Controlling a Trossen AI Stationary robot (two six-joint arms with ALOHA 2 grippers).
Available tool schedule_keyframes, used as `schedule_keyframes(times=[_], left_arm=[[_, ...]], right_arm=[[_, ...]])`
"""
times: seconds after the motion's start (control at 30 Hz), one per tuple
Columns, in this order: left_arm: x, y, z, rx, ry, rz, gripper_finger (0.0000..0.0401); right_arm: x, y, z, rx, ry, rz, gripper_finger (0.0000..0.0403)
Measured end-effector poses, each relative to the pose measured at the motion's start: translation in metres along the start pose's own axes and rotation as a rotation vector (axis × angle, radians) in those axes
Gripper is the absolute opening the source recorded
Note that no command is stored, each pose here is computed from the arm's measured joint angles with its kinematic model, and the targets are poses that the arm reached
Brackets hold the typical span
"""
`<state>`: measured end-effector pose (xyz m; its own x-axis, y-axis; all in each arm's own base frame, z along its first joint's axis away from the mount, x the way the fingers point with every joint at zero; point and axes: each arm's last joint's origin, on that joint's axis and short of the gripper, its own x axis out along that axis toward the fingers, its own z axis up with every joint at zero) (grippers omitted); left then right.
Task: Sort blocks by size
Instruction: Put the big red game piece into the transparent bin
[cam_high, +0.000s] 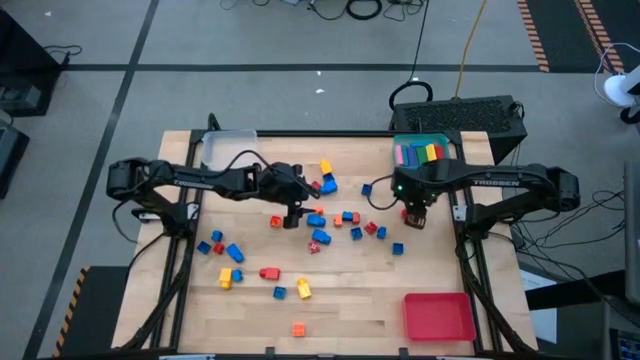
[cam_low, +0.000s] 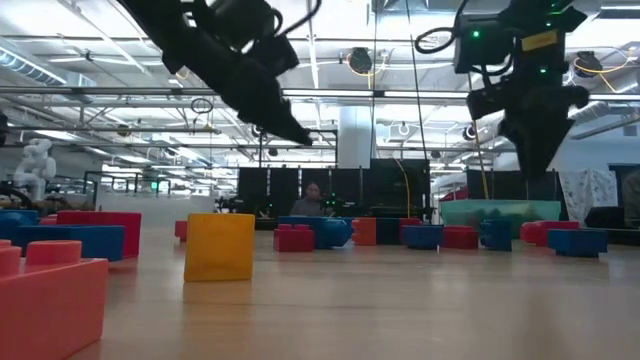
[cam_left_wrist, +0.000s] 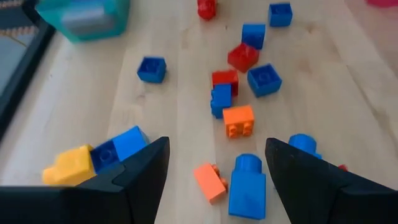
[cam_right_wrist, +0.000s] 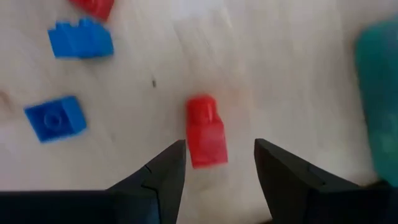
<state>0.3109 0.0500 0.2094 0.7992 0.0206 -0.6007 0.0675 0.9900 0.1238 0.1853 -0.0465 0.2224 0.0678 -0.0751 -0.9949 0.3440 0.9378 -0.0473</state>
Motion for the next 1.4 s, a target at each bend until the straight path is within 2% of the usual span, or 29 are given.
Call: schedule_keyframes(times=[0.23,0.37,0.5,0.63,1.0,1.2,1.4], left_arm=[[0.025,0.0,-0.015,-0.007,0.058,-0.014,0.0267],[0.033,0.0,-0.015,-0.003,0.029,-0.008,0.0267],[0.036,0.001,-0.014,0.0,0.0,-0.001,0.0267],[0.036,0.001,-0.013,0.003,-0.009,-0.001,0.0267],[0.036,0.001,-0.013,0.01,-0.011,-0.001,0.0267],[0.036,0.001,-0.013,0.01,-0.01,-0.001,0.0267],[0.036,0.001,-0.012,0.011,-0.018,0.001,0.0267]], right_arm=[[0.026,0.001,-0.013,0.01,0.067,0.028,0.0225],[0.027,0.0,-0.012,0.039,0.056,0.0,0.0246],[0.032,0.001,-0.011,0.04,0.08,-0.012,0.0248],[0.041,0.0,-0.008,0.055,0.129,-0.07,0.0249],[0.068,0.003,0.004,0.059,0.225,-0.078,0.0248],[0.078,0.005,0.007,0.041,0.267,-0.051,0.0228],[0.084,0.008,0.012,0.049,0.242,0.015,0.0163]])
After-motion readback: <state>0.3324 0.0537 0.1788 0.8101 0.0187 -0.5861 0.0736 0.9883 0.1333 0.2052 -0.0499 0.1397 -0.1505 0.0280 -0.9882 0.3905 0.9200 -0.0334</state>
